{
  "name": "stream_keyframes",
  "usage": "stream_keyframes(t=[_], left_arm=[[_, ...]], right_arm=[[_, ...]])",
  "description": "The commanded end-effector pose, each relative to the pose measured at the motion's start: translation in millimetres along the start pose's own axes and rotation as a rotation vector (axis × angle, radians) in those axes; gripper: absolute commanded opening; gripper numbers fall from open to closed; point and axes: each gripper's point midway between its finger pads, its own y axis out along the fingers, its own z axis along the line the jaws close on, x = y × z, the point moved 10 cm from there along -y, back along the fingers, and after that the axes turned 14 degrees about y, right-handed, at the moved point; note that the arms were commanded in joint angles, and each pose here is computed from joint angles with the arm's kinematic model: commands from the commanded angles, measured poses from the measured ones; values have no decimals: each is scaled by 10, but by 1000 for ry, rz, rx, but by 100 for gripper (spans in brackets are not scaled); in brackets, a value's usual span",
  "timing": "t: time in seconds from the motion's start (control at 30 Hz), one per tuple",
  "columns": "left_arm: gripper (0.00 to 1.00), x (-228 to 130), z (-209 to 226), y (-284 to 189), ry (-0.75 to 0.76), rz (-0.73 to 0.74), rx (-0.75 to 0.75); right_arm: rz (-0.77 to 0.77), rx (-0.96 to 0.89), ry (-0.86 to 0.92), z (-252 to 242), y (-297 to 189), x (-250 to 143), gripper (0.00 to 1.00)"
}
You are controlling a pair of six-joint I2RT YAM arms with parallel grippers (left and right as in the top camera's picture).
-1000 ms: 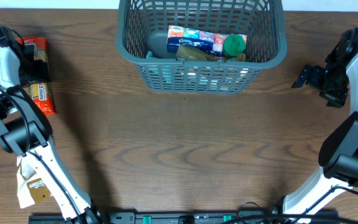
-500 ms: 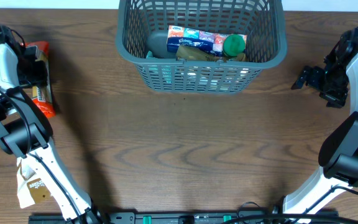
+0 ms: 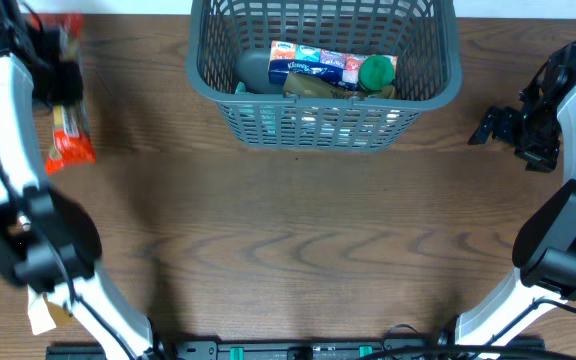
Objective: Pack container
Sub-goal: 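Lift the spaghetti package over the basket and open the left gripper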
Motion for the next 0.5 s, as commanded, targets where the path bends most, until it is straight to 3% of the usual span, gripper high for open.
stream_keyframes(t=[0.0, 0.13, 0.23, 0.33, 0.47], left_arm=[[6, 206, -324, -1008, 117, -287, 66], [6, 347, -755, -1570, 361, -504, 113], [6, 477, -1145, -1840, 676, -650, 170], [6, 648, -1487, -1946, 917, -776, 230], [6, 888, -1904, -1911, 1109, -906, 278]], right_arm=[[-2, 5, -36, 17, -7, -14, 99], [-2, 5, -40, 17, -7, -15, 99], [-3, 5, -41, 17, -7, -13, 99], [-9, 8, -41, 21, -7, -4, 99], [-9, 8, -44, 21, -7, -4, 99]])
